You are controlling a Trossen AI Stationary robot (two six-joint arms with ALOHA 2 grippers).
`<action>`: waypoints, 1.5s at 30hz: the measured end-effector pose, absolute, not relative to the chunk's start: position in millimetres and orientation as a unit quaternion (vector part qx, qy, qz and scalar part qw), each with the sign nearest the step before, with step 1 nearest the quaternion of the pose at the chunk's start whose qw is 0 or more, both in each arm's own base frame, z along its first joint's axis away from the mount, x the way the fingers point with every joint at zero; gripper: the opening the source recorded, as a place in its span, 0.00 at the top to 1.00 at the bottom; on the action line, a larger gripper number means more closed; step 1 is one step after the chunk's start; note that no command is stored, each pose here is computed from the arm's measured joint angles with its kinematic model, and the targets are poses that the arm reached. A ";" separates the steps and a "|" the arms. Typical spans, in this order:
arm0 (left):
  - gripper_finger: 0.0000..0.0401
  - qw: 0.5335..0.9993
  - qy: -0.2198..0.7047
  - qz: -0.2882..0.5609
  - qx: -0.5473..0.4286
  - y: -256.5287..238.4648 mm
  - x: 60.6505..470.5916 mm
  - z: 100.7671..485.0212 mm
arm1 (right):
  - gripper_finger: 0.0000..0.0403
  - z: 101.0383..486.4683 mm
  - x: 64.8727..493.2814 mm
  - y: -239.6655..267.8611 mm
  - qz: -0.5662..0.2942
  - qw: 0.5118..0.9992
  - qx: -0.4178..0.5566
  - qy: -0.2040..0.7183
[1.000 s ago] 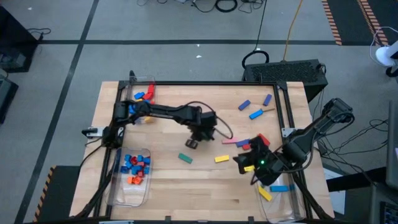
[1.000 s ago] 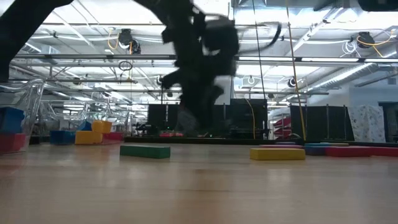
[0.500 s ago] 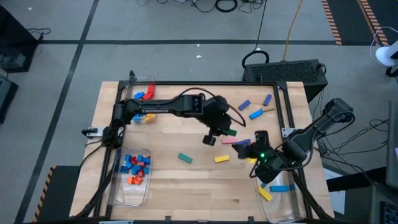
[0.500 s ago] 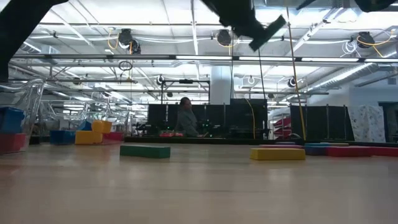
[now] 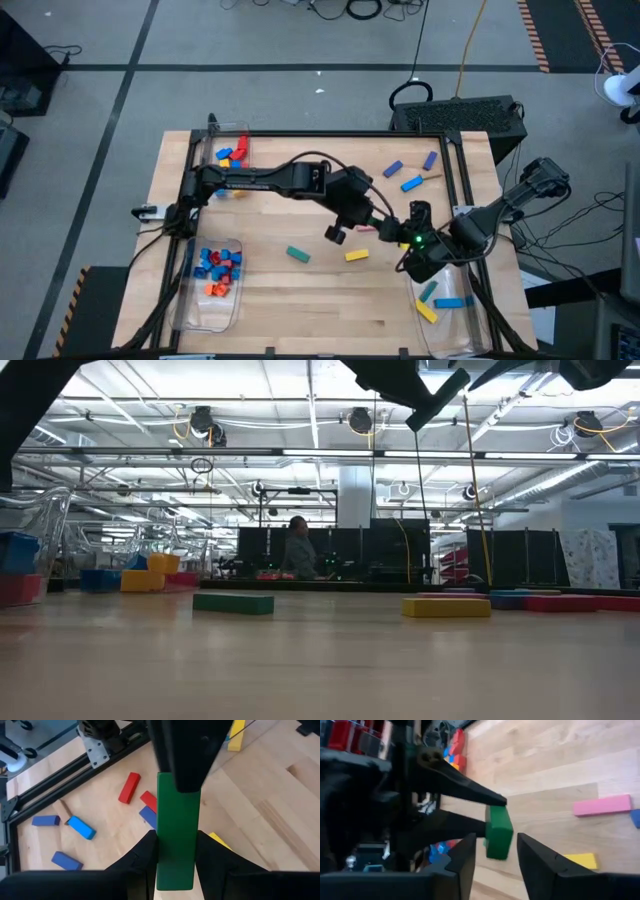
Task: Sort blocks by size
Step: Put the green rectangular block into the bottom right transparent bin
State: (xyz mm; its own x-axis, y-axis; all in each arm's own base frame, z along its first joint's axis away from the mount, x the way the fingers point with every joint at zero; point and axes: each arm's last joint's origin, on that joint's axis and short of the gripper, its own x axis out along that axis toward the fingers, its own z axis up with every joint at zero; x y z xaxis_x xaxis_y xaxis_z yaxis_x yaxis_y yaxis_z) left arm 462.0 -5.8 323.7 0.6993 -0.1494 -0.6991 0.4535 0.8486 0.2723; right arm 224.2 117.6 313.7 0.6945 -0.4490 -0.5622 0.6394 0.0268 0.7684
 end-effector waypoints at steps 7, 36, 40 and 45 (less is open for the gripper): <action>0.75 0.896 0.351 -0.165 0.215 -5.3 462.1 323.6 | 0.86 312.6 228.9 112.3 -0.379 0.711 0.579 0.125; 0.37 0.813 0.518 -0.255 0.080 10.8 424.6 290.4 | 0.94 350.7 132.0 117.6 -0.137 0.694 0.522 0.477; 0.37 0.793 0.543 -0.270 0.061 6.9 420.2 272.2 | 0.94 346.9 118.1 128.7 -0.099 0.646 0.493 0.575; 0.37 0.774 0.570 -0.273 0.048 1.8 415.7 251.4 | 0.94 340.7 110.7 138.1 -0.113 0.608 0.475 0.626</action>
State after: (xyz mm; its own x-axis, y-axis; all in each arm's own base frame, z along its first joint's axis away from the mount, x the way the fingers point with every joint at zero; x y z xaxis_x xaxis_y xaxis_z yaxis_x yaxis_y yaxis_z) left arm 415.7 1.8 251.4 0.2015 -0.3679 -0.9078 0.4770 0.8463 -0.2371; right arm 110.7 138.1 340.7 0.1913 0.4570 -0.8687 0.7327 0.5224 0.4362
